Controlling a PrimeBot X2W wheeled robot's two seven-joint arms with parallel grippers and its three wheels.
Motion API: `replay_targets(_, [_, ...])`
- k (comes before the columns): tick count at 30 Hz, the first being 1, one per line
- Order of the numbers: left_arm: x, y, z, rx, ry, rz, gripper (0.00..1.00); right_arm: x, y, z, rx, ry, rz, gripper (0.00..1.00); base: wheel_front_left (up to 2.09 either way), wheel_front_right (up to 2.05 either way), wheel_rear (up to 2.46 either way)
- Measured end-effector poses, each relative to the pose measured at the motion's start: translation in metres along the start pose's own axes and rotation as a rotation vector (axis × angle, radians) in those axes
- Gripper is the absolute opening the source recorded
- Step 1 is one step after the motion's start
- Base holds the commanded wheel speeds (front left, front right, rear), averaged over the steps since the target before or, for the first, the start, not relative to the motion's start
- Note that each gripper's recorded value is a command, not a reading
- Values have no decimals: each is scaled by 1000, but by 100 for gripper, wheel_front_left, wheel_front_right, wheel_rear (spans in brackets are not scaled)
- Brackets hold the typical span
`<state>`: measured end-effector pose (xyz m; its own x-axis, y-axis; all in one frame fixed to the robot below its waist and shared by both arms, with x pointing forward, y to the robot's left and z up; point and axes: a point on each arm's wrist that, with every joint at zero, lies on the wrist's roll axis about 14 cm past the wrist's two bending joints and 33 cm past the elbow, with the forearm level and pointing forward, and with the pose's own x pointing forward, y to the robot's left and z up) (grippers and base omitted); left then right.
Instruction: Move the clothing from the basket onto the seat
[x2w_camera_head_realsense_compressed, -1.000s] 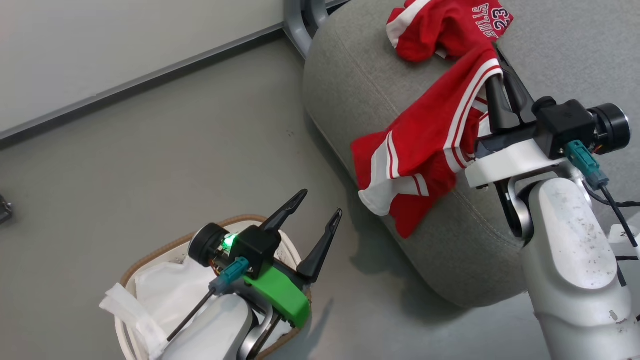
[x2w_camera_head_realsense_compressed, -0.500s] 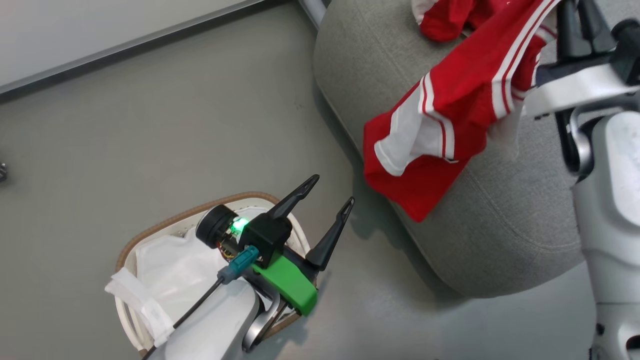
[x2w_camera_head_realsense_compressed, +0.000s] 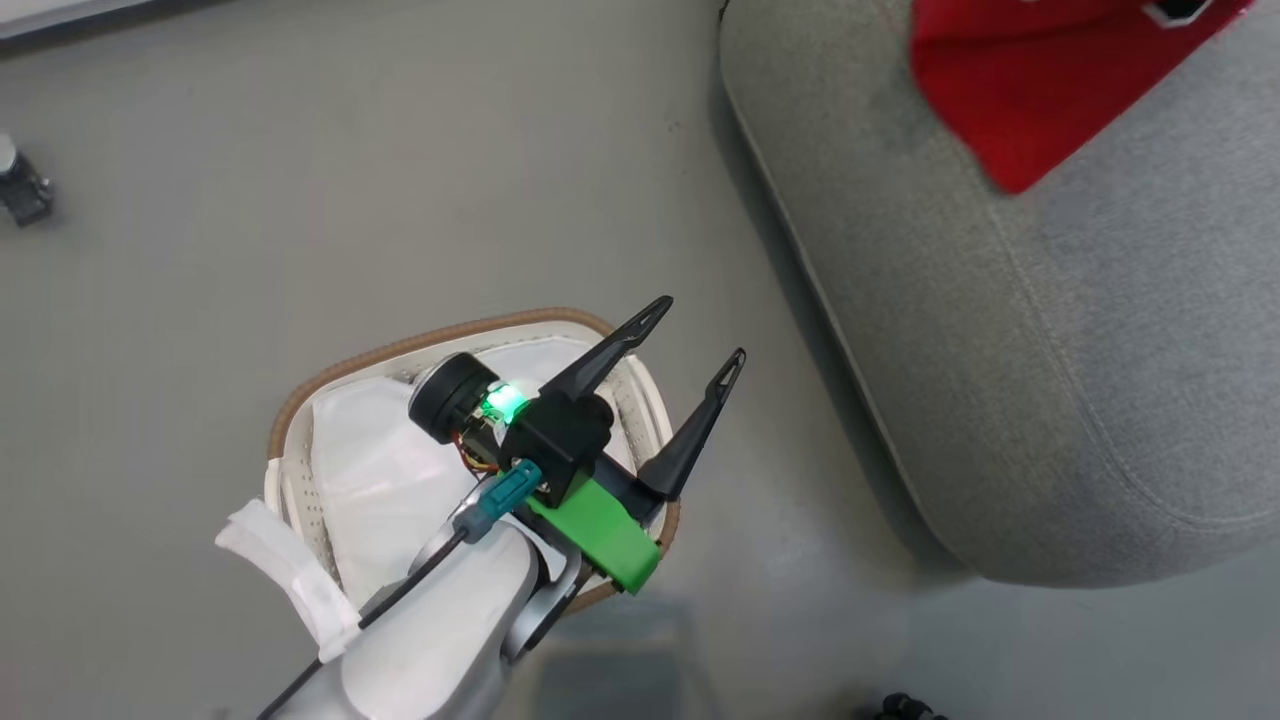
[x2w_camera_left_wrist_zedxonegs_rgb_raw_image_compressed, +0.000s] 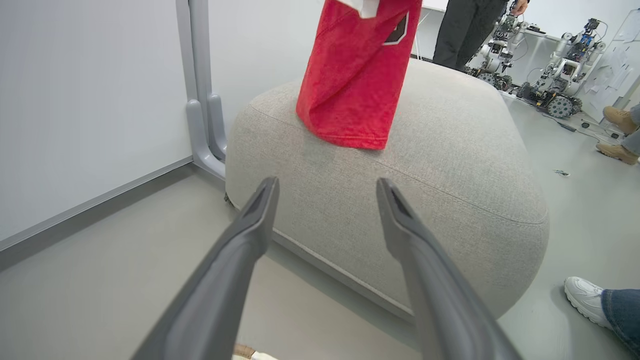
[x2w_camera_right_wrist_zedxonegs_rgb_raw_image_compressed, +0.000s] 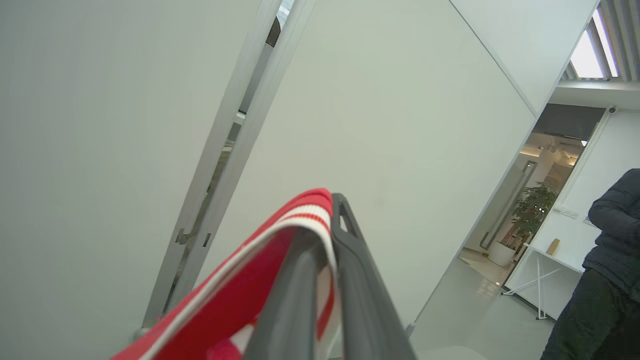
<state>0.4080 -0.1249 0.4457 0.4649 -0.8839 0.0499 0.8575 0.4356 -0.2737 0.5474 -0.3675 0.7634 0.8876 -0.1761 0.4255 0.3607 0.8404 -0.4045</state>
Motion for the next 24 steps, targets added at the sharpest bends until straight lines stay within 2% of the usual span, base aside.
replay_targets(5, [-4,15,-3,5,-1,25,100,32,-27,10,-70,-7,-67,0,0,0,0])
replay_targets(8, [-5,24,-6,4,-4,39,100,42,-30,-9,-77,39,-87,0,0,0,0])
replay_targets(12, [-6,38,-10,-5,-8,63,100,38,-8,-79,-51,188,-63,0,0,0,0])
replay_targets(15, [-9,49,-20,-13,5,87,100,18,13,-148,-28,333,-45,0,0,0,0])
replay_targets(18, [-12,59,-28,-18,18,104,100,-4,35,-201,-17,441,-22,0,0,0,0])
replay_targets(22, [-18,73,-44,-36,45,136,100,-42,69,-266,-2,578,21,0,0,0,0])
replay_targets(24, [-20,75,-50,-43,53,142,100,-53,77,-283,-2,623,34,0,0,0,0])
